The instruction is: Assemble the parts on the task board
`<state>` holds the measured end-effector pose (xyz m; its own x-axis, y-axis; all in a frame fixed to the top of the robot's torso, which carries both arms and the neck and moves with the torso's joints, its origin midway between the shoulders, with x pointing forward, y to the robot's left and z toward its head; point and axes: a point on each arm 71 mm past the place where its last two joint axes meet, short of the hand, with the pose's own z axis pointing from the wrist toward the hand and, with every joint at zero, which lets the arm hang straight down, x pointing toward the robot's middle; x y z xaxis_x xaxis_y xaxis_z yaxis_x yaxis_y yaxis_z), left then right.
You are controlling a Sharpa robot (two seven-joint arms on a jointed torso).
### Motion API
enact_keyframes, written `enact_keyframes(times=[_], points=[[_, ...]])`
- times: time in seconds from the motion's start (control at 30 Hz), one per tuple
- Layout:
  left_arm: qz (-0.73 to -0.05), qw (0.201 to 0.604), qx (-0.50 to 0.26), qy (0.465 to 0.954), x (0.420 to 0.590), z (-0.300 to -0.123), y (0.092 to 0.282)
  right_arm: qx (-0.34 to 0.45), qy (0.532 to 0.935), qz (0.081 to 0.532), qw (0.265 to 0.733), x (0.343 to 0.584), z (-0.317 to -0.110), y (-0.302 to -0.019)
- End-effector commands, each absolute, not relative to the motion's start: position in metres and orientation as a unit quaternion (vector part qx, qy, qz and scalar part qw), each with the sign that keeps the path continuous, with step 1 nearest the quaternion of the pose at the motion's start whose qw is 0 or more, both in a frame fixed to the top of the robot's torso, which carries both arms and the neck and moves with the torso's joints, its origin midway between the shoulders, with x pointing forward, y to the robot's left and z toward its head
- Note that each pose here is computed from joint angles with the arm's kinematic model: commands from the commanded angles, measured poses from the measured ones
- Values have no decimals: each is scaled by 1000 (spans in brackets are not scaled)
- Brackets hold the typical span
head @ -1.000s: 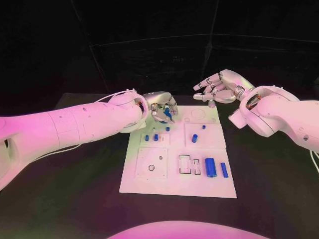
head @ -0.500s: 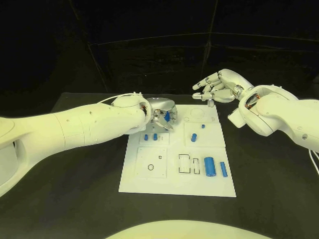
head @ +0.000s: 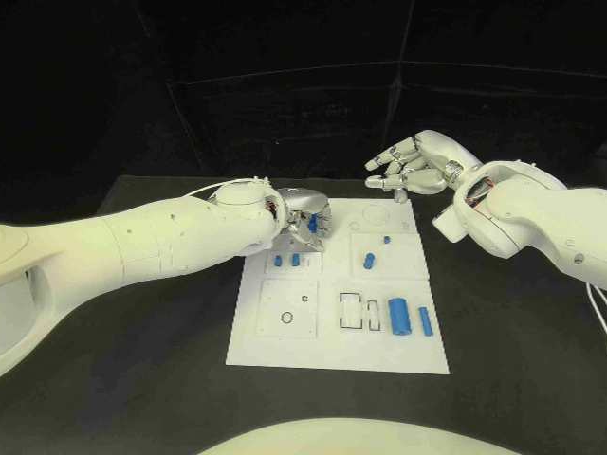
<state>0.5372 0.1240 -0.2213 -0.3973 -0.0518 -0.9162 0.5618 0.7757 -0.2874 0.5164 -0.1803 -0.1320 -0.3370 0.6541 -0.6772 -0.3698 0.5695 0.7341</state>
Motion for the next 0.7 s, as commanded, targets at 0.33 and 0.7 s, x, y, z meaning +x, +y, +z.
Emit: enact_keyframes(times=[0.33, 0.7], points=[[-273, 515, 164, 796, 537, -224, 127, 102, 680, 456, 565, 516, -131, -180], [-264, 511, 160, 802, 537, -225, 132, 102, 680, 456, 565, 516, -131, -180]])
